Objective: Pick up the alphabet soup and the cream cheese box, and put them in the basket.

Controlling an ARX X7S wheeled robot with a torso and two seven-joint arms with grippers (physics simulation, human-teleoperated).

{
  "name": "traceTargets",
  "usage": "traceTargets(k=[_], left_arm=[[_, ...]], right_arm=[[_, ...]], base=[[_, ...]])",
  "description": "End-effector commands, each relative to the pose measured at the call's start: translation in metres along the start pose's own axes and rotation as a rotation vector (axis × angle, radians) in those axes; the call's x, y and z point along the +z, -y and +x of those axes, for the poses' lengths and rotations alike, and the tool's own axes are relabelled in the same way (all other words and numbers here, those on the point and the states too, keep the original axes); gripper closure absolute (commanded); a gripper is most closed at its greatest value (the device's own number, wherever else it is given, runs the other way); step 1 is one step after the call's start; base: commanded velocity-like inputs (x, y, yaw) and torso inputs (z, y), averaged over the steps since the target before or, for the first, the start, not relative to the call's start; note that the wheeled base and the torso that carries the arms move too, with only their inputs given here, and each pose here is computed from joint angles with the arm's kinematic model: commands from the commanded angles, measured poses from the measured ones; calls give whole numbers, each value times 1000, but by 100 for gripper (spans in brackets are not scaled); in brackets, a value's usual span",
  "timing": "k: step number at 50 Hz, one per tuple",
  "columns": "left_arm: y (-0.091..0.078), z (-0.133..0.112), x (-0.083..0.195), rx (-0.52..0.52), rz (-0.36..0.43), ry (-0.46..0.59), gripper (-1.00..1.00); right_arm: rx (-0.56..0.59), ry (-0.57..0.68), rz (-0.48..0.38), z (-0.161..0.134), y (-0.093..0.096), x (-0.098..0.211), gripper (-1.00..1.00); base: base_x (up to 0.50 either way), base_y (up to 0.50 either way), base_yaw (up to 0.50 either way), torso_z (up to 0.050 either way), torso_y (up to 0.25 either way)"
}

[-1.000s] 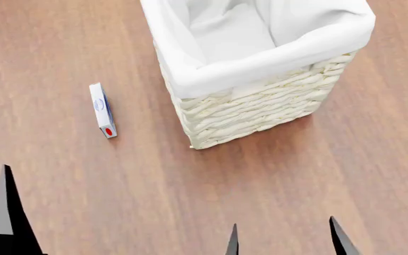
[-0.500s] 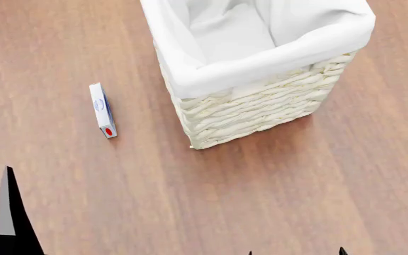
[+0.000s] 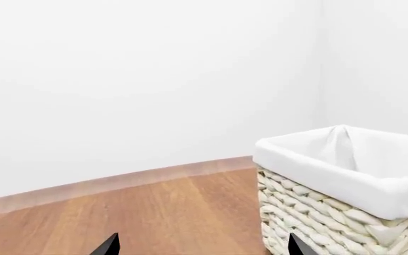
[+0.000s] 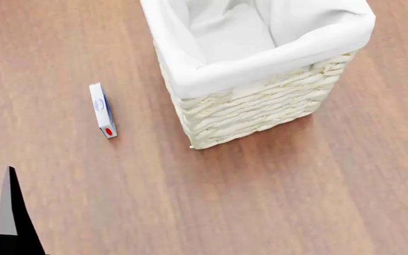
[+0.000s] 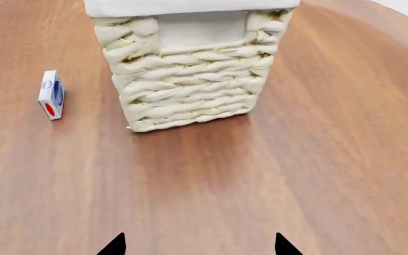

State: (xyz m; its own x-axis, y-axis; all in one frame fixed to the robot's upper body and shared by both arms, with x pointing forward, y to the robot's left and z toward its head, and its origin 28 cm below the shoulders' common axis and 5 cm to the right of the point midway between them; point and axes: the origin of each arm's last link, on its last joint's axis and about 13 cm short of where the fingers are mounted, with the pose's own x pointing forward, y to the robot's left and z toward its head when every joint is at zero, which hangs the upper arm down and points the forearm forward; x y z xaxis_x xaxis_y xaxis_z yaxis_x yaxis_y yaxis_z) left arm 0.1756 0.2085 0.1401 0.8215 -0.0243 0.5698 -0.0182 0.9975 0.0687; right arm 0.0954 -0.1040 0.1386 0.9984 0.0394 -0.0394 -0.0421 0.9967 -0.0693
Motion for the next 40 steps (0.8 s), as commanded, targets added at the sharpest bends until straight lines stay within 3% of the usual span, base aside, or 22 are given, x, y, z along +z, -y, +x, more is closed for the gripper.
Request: traceTargets(k=[1,28,40], left_arm=[[0,0,-1,-2,1,-3,-100],[2,-4,-2,-10,-9,-6,-100],[2,-4,-3,-8,-8,-8,-100]], right_arm=[[-4,-45,9,-4,2,-6,-100],[-18,-164,19,-21,7,-22,-100],[-27,-162,16,-17,8,-24,-100]], base=[[0,0,0,0,0],[0,0,0,0,0],[0,0,0,0,0]])
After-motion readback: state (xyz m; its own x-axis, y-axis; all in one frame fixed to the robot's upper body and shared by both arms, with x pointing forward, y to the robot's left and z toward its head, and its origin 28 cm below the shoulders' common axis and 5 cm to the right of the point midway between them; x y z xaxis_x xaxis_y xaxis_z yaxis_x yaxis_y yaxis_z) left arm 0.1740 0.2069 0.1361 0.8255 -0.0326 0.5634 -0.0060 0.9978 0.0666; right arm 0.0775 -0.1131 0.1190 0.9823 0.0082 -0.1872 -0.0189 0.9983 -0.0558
